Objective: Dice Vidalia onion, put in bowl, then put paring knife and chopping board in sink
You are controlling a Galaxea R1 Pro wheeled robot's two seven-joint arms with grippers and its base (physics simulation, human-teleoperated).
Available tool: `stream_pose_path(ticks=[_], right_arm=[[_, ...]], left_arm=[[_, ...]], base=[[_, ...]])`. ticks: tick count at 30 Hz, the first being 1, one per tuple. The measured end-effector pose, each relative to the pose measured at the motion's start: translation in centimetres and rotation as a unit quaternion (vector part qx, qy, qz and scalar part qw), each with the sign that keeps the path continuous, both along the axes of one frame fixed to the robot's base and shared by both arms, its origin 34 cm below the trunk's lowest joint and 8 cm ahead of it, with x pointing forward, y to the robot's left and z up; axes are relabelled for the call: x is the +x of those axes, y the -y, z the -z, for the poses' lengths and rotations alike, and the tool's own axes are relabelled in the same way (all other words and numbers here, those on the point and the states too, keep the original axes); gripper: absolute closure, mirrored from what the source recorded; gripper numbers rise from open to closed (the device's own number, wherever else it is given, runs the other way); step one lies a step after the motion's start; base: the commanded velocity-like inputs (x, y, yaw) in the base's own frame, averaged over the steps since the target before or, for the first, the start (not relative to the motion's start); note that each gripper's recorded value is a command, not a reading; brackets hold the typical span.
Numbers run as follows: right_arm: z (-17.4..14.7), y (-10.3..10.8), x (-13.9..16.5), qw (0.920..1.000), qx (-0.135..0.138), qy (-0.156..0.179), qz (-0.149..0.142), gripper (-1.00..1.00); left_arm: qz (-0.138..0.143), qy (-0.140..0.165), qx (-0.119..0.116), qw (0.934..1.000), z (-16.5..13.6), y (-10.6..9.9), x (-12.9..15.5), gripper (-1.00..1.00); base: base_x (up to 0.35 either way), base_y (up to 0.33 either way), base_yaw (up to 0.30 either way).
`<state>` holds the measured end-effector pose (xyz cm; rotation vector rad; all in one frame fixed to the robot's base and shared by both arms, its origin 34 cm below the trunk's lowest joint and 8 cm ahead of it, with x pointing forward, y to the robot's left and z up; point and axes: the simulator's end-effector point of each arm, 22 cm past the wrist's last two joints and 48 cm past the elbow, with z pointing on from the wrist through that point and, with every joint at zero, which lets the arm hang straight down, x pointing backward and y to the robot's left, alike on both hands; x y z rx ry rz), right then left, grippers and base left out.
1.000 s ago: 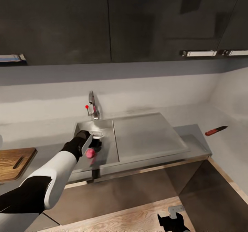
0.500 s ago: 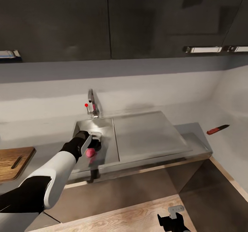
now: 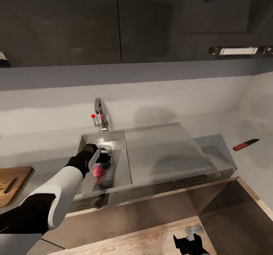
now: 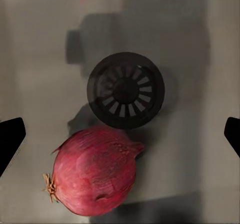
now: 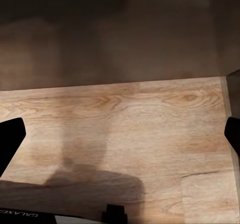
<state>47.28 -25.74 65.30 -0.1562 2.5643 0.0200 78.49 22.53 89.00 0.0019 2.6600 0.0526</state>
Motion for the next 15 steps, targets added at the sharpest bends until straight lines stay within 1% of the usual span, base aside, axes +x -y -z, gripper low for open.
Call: stream_pose_path(ticks=[15], right_arm=[[0.9,0.0,-0.9,0.9999,0.000,-0.012,0.000,-1.00]], left_arm=[[0.000,-0.022,0.001,0.9998,2.3,0.0,-0.9,-1.00]], base=[[-0.011,0.034,0.000]])
